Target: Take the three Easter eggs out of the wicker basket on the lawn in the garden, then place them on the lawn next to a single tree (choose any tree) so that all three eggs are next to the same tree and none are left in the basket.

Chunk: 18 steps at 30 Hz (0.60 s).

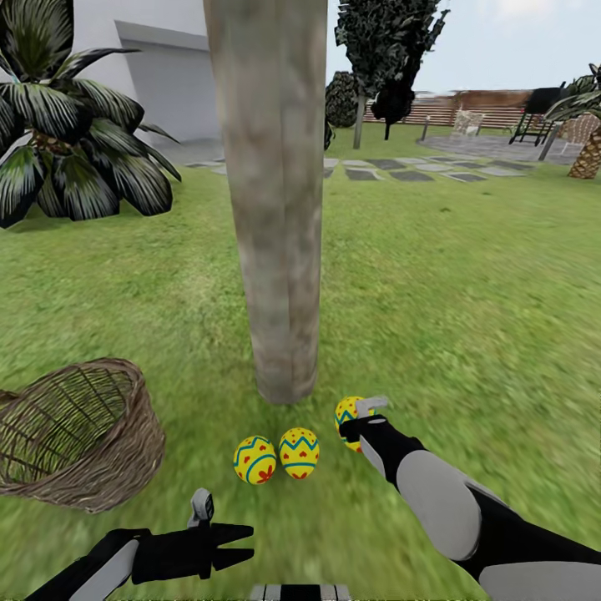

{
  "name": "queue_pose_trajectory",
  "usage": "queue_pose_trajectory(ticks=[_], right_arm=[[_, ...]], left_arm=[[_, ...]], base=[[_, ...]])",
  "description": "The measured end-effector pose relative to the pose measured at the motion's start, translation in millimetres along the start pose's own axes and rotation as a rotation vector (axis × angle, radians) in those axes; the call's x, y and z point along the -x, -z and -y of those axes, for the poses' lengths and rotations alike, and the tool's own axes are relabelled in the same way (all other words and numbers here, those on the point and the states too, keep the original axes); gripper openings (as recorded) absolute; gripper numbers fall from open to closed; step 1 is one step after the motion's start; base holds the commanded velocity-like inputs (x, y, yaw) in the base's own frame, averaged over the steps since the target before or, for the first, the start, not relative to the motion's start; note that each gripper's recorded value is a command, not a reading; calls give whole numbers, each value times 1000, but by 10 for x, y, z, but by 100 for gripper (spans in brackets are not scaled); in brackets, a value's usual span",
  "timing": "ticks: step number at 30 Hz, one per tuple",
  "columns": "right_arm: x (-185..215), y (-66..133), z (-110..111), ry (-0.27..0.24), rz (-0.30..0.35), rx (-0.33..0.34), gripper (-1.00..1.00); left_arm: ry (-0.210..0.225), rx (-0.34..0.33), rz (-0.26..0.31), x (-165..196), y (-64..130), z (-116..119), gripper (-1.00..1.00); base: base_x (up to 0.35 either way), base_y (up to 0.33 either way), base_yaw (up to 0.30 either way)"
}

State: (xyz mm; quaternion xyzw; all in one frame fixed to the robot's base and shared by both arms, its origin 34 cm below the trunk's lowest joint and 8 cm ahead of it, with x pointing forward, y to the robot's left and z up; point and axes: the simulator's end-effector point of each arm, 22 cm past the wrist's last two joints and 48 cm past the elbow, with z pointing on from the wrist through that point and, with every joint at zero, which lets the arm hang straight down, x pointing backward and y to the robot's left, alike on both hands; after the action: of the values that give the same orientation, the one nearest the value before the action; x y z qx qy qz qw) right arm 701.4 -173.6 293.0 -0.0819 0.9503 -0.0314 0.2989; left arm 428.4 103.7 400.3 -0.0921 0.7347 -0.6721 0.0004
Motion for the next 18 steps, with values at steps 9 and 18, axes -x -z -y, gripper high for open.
queue_pose_trajectory(ticks=[9,18], right_arm=[[-203,-142,-137,1,-36,46,-100],[-230,-158,-145,1,-41,48,-100]], left_arm=[[36,6,-3,-23,-1,-143,100],[41,9,0,-20,12,-166,100]], base=[[0,0,0],[23,4,0]])
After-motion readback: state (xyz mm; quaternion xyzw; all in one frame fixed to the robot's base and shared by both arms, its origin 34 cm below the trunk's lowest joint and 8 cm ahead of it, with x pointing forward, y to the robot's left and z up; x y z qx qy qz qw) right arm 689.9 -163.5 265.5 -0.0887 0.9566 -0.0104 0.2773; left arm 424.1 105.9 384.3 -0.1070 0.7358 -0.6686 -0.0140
